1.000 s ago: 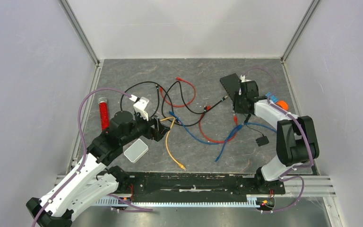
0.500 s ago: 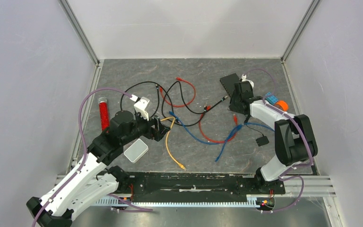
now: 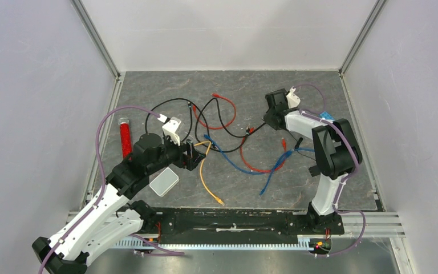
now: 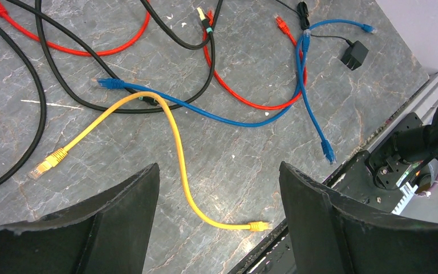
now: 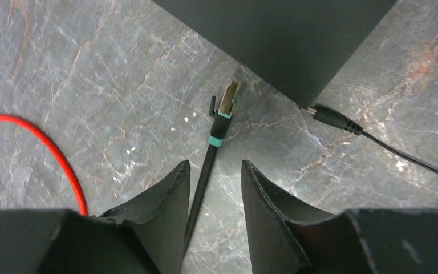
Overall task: Insert the plug into the switch port
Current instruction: Pick up the connector from the center of the board.
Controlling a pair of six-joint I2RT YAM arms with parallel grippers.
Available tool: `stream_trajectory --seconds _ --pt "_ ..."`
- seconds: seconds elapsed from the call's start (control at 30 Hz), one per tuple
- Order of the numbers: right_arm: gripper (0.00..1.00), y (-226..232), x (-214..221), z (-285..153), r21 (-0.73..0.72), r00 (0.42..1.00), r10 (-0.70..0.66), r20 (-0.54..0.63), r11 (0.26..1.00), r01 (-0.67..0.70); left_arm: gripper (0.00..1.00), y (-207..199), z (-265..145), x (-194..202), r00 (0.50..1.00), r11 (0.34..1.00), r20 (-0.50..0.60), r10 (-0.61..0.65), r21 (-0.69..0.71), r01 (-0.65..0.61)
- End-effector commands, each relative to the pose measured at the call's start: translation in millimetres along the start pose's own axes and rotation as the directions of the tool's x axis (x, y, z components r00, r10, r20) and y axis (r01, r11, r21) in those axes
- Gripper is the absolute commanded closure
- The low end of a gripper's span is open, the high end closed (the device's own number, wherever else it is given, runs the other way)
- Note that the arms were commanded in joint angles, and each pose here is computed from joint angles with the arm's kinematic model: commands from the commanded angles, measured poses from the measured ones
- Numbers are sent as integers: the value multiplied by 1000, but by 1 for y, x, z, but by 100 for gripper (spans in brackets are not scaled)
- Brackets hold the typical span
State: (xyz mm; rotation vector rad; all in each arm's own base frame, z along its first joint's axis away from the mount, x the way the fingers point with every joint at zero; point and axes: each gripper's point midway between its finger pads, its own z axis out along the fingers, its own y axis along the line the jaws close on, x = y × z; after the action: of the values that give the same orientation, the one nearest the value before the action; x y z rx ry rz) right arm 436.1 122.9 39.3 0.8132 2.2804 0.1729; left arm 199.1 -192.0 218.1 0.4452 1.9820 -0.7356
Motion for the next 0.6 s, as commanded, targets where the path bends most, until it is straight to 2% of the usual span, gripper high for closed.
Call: stream_trajectory --seconds 0.0,0.33,0.43,0.57 --pt "60 14 -20 15 26 992 93 83 995 -95 18 -6 -2 -11 998 998 40 42 34 -43" --pt "64 -3 -2 38 183 998 24 51 982 -33 18 -6 -4 -13 998 998 47 51 37 -53" --pt "72 -2 1 40 191 999 -1 37 981 -6 18 -5 -4 -12 997 998 51 53 31 -54" --pt "91 1 -3 35 178 999 -18 44 984 10 18 -4 -3 -14 998 999 52 43 20 -44"
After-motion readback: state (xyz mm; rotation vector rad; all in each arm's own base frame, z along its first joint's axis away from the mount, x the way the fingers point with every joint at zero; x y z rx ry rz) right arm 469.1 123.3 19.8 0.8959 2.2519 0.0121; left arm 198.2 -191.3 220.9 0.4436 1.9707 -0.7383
